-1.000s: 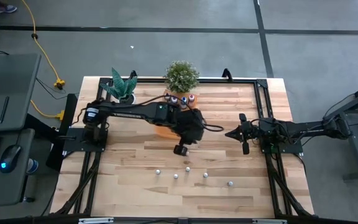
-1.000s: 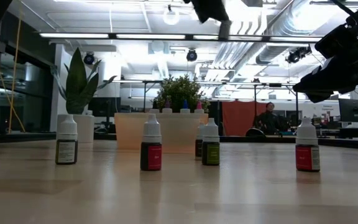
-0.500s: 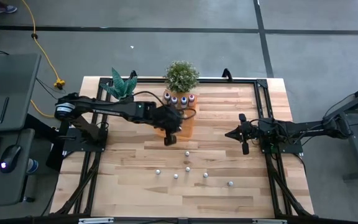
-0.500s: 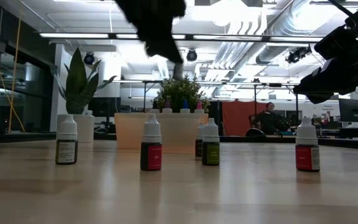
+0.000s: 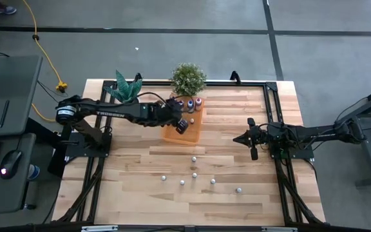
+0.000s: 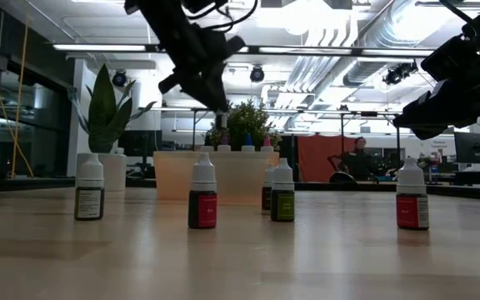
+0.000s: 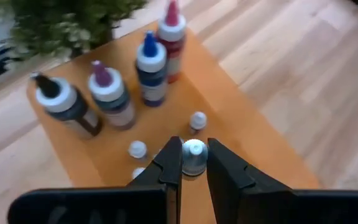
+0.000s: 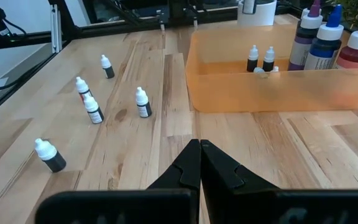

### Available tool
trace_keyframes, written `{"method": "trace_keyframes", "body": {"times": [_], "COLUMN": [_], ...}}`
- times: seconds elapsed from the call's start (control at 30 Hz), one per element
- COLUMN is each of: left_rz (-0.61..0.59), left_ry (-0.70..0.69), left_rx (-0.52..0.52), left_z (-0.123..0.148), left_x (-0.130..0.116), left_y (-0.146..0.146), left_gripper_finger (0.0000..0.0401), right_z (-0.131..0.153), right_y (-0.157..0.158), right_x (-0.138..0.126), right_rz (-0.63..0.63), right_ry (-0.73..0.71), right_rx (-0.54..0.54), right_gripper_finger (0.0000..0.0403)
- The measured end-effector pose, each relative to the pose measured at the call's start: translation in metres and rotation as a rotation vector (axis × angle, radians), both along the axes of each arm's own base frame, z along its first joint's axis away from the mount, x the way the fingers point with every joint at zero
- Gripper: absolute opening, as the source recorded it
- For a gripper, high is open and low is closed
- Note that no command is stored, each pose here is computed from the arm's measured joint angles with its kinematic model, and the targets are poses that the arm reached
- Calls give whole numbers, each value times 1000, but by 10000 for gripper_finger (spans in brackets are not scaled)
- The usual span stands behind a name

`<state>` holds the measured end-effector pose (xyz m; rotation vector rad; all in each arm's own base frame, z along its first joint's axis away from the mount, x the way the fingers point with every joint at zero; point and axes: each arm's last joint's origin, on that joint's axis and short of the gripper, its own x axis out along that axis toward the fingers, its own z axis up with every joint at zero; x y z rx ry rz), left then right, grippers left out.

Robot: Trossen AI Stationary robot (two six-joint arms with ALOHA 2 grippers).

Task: Pick & Place food coloring
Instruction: Put the right small black food coloring bottle into the orange bin

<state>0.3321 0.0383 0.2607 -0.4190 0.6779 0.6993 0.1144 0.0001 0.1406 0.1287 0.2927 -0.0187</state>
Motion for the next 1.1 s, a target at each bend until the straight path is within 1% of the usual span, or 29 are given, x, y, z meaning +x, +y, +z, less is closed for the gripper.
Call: {"method": "trace_keyframes", "body": {"times": [0.1, 0.23, 0.33, 0.47, 0.6, 0.7, 0.77, 0.83, 1.0, 1.1], "left_rz": [40, 77, 100, 137, 146, 134, 111, 82, 82, 81], "left_ry": [-1, -51, -86, -73, -68, -78, -62, -74, -40, -35], "left_rx": [2, -23, -4, 1, 17, 25, 40, 57, 55, 56], "left_z": [-11, -24, -32, -42, -50, -56, -62, -67, -82, -84], "left_x": [-3, -4, -5, -10, -13, -8, -5, 2, 11, 19], "left_y": [0, -3, -4, -3, -5, -9, -12, -15, -15, -14], "left_gripper_finger": [40, 40, 40, 40, 40, 40, 40, 40, 40, 40], "right_z": [0, 0, 0, 0, 0, 0, 0, 0, 0, 0], "right_y": [0, 0, 0, 0, 0, 0, 0, 0, 0, 0], "right_x": [0, 0, 0, 0, 0, 0, 0, 0, 0, 0], "right_rz": [0, 0, 0, 0, 0, 0, 0, 0, 0, 0], "right_ry": [0, 0, 0, 0, 0, 0, 0, 0, 0, -1], "right_rx": [0, 0, 0, 0, 0, 0, 0, 0, 0, 0], "right_gripper_finger": [0, 0, 0, 0, 0, 0, 0, 0, 0, 0]}}
